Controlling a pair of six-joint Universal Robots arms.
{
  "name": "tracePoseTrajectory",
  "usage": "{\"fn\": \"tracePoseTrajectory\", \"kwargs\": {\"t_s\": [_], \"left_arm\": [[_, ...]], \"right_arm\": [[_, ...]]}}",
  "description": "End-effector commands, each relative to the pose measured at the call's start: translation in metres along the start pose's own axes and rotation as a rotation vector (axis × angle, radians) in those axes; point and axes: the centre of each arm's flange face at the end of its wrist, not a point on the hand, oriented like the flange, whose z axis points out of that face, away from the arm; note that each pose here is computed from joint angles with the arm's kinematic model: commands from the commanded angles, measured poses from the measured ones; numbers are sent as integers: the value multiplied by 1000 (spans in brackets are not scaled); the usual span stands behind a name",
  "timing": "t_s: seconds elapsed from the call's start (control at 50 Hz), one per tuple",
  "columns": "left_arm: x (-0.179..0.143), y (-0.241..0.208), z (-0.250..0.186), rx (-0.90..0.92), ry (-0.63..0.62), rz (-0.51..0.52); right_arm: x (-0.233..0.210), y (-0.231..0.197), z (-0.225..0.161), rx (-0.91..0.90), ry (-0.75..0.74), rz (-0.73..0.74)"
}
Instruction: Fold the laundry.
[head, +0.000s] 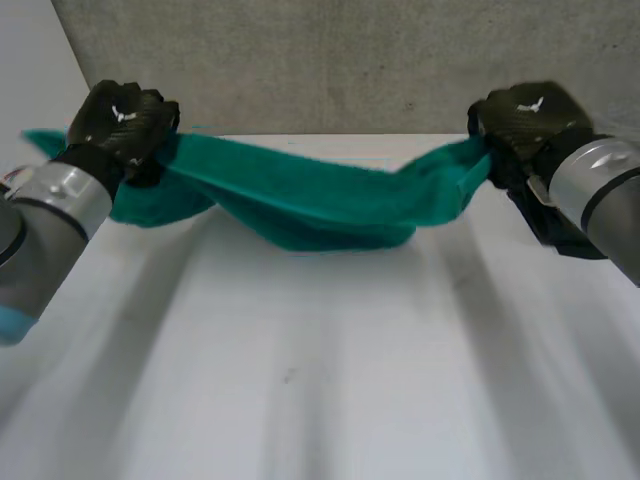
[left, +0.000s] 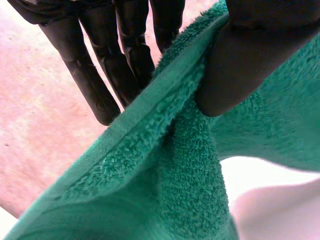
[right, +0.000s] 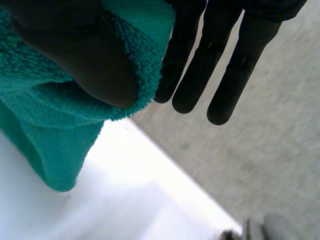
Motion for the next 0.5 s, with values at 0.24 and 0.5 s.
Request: {"fn": "tracePoseTrajectory", "kwargs": {"t_s": [0.24, 0.5], "left_arm": [[3, -17, 87, 240, -123, 182], [28, -11, 38, 215, -69, 133]], "right_arm": [[23, -27, 91, 470, 262, -21], [15, -6, 63, 335, 210, 11]]}}
